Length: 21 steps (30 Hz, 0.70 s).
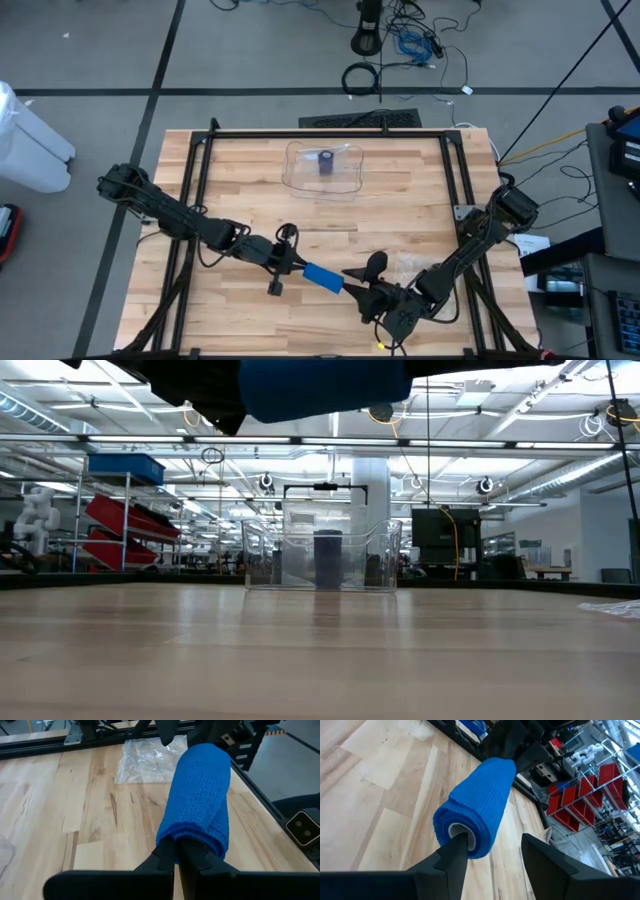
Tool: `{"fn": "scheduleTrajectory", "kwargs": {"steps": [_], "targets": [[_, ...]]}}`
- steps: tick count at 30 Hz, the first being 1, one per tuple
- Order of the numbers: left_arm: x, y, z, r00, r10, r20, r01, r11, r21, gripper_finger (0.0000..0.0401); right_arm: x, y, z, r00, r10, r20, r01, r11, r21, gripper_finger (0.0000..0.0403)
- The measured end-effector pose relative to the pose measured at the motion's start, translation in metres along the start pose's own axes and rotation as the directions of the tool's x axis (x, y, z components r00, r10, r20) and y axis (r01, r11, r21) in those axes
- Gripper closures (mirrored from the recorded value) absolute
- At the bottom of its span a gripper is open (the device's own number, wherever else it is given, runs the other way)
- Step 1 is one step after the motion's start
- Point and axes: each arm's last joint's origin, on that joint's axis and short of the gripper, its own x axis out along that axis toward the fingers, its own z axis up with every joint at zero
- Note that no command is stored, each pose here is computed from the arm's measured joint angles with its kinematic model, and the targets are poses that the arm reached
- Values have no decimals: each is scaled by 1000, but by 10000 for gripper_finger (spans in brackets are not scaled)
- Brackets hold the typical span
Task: Roll bandage
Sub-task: Roll the blue bandage
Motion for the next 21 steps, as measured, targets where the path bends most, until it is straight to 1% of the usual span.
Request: {"fn": "scheduleTrajectory", "kwargs": {"steps": [6, 10, 15, 18, 21], "targets": [[0, 1, 1, 1000, 12, 5, -12, 1000, -5, 395, -1, 0, 1, 1000, -7, 6, 7, 1000, -20, 234], [1, 4, 1, 999, 40, 11, -40, 999, -35, 395, 0, -1, 1, 1000, -15, 7, 15, 1000, -15, 234], [1, 5, 1, 1000, 25, 9, -25, 999, -39, 395, 0, -1, 2, 1000, -12, 9, 13, 999, -30, 235], [4, 4, 1, 1000, 13, 20, -12, 999, -41, 395, 2, -2, 3, 1000, -9, 16, 10, 1000, -13, 249], [10, 3, -2, 999, -25, 29, 26, 999, -44, 395, 2, -2, 6, 999, 22, 37, -21, 1000, -17, 282]]}}
